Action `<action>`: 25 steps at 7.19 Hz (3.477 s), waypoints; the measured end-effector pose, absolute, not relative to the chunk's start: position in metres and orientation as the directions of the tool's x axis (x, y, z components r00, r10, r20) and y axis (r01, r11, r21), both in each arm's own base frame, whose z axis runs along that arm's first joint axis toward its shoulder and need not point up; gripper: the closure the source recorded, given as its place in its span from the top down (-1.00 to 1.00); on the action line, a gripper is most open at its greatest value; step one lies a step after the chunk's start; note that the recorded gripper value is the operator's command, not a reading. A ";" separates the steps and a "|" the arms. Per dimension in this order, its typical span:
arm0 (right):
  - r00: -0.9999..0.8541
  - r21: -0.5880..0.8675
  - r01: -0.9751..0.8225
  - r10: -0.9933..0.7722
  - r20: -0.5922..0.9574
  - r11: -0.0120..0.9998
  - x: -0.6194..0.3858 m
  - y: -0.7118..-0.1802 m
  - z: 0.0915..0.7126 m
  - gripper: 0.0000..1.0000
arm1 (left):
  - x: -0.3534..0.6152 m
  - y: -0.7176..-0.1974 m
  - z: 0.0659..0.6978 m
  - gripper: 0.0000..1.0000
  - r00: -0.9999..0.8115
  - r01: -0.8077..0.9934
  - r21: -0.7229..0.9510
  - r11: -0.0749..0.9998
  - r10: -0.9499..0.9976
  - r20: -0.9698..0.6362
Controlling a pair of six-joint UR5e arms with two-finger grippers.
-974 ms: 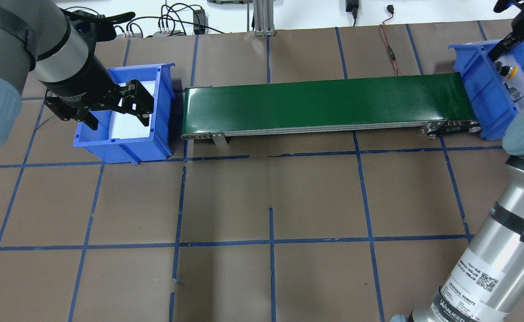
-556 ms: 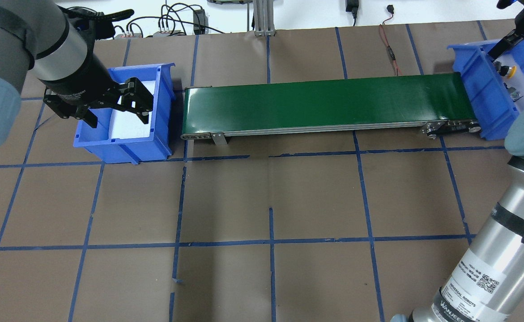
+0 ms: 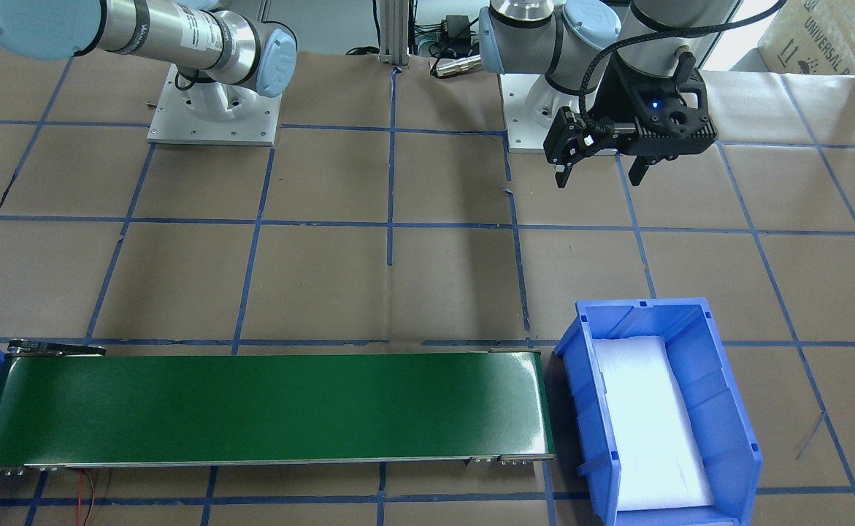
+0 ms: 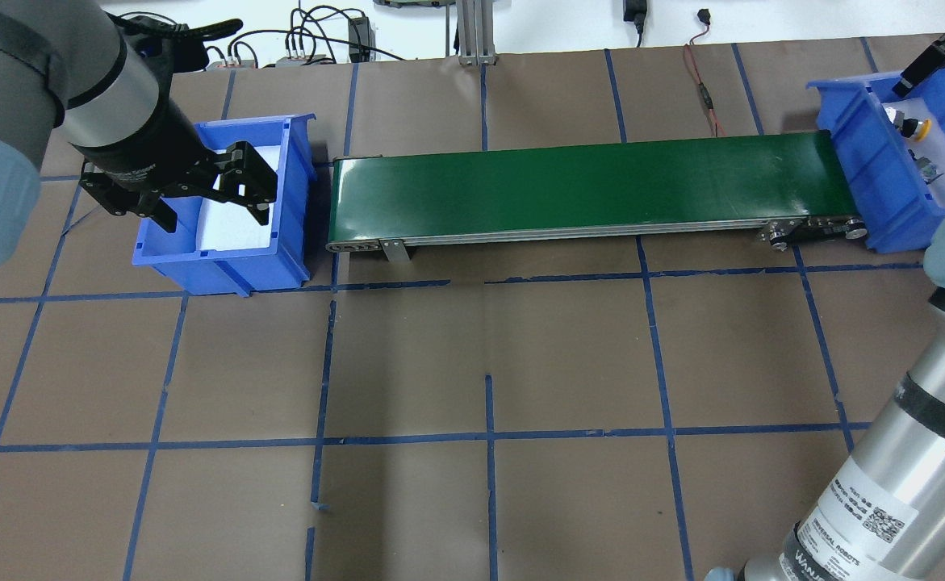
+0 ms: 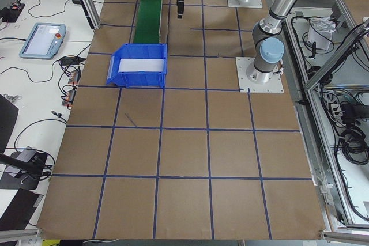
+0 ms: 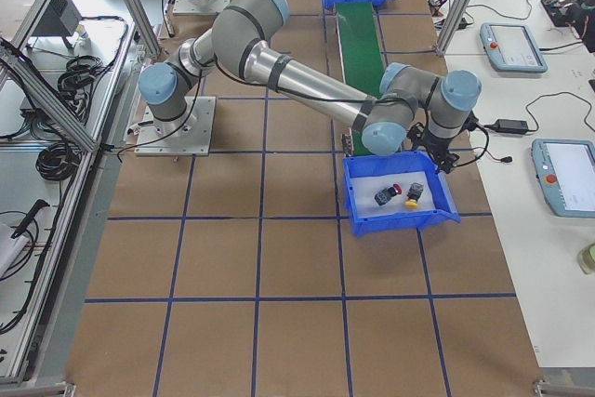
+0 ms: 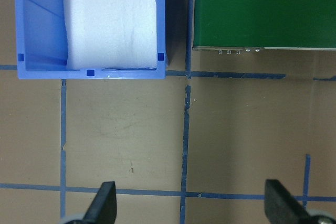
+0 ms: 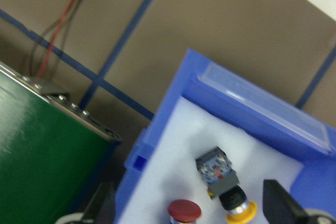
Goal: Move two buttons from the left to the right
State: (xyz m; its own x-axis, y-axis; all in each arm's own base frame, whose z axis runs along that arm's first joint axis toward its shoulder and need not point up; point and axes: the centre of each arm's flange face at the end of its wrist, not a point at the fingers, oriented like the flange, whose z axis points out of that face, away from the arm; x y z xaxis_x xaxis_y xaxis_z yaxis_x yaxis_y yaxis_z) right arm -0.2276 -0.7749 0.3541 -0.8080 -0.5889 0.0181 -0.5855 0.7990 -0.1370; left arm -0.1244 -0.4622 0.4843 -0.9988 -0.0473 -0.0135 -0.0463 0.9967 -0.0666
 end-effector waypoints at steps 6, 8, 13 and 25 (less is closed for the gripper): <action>-0.944 -0.086 -0.292 -0.301 -0.133 0.953 0.089 -0.755 0.405 1.00 | -0.125 -0.462 0.483 1.00 -0.999 -0.046 -0.065 0.997 -0.047 -0.014; -0.953 -0.048 -0.259 -0.263 -0.147 0.965 0.114 -0.681 0.434 1.00 | -0.124 -0.462 0.484 1.00 -0.999 -0.046 -0.069 0.997 -0.047 -0.014; -0.985 0.028 -0.104 -0.099 -0.138 0.994 0.122 -0.520 0.469 0.99 | -0.124 -0.463 0.483 1.00 -0.999 -0.045 -0.072 0.996 -0.046 -0.016; -0.995 -0.009 -0.095 -0.095 0.021 0.995 0.109 -0.469 0.507 1.00 | -0.125 -0.462 0.483 1.00 -0.999 -0.043 -0.072 0.996 -0.044 -0.014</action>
